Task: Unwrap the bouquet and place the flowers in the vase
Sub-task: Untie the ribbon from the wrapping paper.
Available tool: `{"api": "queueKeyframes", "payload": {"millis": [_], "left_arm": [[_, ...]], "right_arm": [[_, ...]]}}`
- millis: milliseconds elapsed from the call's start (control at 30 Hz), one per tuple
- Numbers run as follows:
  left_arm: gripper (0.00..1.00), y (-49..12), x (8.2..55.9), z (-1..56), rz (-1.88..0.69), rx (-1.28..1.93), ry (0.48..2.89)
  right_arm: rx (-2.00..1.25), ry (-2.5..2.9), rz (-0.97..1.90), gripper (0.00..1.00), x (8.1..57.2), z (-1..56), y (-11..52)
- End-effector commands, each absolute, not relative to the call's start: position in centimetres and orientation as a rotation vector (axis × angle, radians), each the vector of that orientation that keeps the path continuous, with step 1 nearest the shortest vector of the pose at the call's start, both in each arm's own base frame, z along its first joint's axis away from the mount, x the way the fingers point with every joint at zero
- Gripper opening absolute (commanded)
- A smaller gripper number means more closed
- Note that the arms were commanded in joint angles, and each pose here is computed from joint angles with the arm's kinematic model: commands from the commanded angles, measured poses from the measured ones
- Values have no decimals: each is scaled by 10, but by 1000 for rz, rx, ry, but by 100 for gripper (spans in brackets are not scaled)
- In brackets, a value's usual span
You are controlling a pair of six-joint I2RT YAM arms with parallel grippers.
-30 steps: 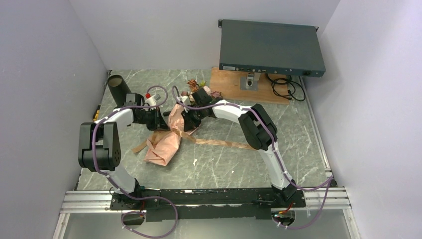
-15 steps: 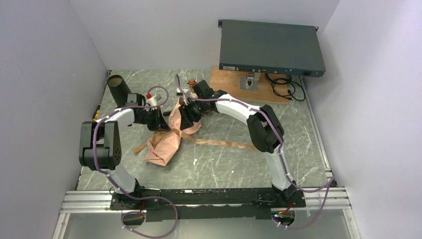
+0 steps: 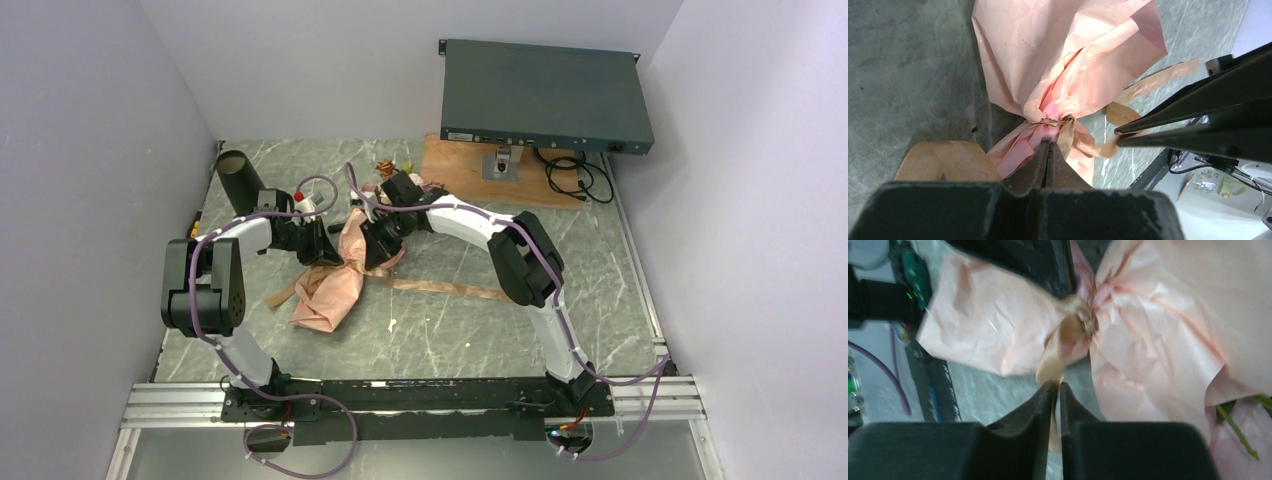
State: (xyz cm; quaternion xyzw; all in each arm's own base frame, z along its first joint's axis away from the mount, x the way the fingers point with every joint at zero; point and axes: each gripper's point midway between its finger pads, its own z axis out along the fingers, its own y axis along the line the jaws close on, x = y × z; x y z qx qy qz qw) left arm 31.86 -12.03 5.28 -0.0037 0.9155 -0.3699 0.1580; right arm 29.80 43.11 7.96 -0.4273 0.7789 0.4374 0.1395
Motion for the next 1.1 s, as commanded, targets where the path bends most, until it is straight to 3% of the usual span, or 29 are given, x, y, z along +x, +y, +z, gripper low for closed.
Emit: {"api": "queueKeyframes", "payload": {"millis": [0,267,467,500,567,633,833,1067], "left_arm": [[0,-118,325,49,-1023,-15,2631],[0,-116,327,43,-1001,-24,2650],[0,-122,329,55,-1067,54,2598],[4,-126,330,63,-1100,90,2557],[9,-131,333,82,-1124,167,2457],[10,-132,335,96,-1107,221,2395],[12,-134,333,103,-1122,268,2364],[22,-150,325,127,-1155,412,2251]], "right_arm": [[-1319,2296,1186,0,286,59,406],[-1383,2357,1025,0,280,27,362],[-1384,2317,1084,0,277,38,368],[-1379,2303,1103,4,278,44,371],[-1369,2273,1147,26,280,59,379],[-1351,2230,1181,35,283,81,385],[-1264,2116,1252,42,293,140,390],[-1094,2065,1263,42,323,161,409]]}}
